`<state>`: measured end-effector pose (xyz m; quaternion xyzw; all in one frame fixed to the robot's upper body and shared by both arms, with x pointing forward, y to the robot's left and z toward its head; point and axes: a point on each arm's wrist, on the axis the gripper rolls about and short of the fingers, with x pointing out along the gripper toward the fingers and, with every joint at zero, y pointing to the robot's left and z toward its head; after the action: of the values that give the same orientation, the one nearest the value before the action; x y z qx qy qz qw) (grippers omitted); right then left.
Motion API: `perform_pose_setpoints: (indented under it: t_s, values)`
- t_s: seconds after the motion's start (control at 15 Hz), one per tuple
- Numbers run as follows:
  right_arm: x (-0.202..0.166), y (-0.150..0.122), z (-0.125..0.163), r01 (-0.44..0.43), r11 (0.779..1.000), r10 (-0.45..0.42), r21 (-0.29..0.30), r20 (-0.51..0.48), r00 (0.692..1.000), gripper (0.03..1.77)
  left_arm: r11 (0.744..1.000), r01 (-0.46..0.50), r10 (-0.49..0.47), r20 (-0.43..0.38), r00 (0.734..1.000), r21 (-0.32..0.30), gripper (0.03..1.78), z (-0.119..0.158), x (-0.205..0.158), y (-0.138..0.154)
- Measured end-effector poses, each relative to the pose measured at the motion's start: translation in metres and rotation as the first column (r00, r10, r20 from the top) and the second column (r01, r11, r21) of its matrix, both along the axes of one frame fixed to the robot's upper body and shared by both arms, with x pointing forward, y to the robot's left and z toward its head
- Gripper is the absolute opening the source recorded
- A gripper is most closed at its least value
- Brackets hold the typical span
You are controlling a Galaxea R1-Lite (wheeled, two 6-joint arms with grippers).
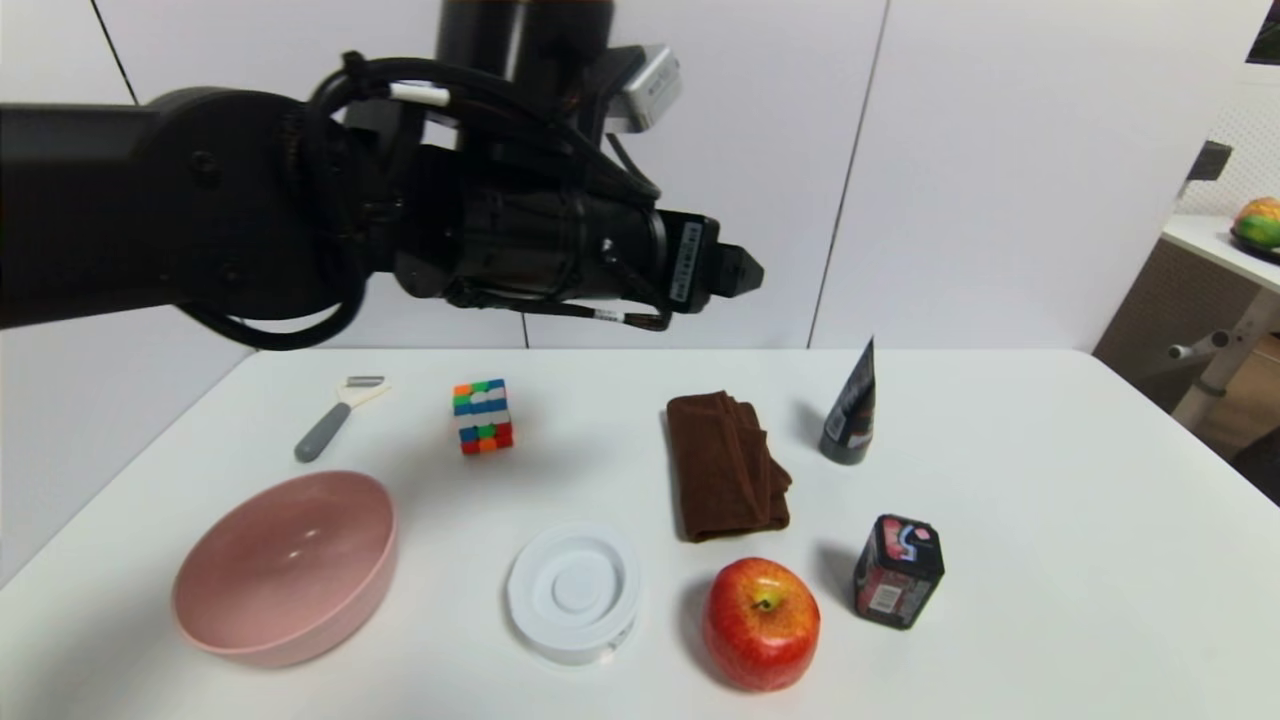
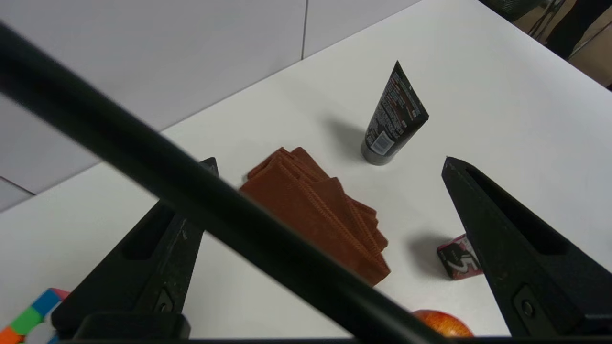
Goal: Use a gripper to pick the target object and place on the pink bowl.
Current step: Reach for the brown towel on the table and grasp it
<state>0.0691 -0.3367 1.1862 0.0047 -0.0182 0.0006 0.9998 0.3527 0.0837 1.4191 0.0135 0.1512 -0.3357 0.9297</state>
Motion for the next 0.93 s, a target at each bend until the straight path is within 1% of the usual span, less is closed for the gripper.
perform_pose_setpoints:
  t_s: [0.13,0.2,0.33,0.47,0.73,0.93]
  values:
    - [0.000,0.000,0.000,0.000,1.000,0.000,0.000,0.000,1.000,1.71,0.997,-0.082,0.082,-0.068,0.994,-0.001,1.69,-0.010,0.007,-0.022]
    - [0.000,0.000,0.000,0.000,1.000,0.000,0.000,0.000,1.000,1.71,0.991,-0.135,0.135,-0.094,0.986,0.009,1.69,-0.017,0.009,-0.032]
    - [0.000,0.000,0.000,0.000,1.000,0.000,0.000,0.000,1.000,1.71,0.969,-0.242,0.246,-0.121,0.962,0.045,1.69,-0.036,0.017,-0.049]
    - [0.000,0.000,0.000,0.000,1.000,0.000,0.000,0.000,1.000,1.71,0.946,-0.310,0.321,-0.135,0.937,0.095,1.69,-0.056,0.024,-0.060]
    - [0.000,0.000,0.000,0.000,1.000,0.000,0.000,0.000,1.000,1.71,0.933,-0.316,0.344,-0.174,0.922,0.170,1.69,-0.092,0.035,-0.075]
    - [0.000,0.000,0.000,0.000,1.000,0.000,0.000,0.000,1.000,1.71,0.928,-0.326,0.360,-0.208,0.909,0.183,1.69,-0.112,0.043,-0.084]
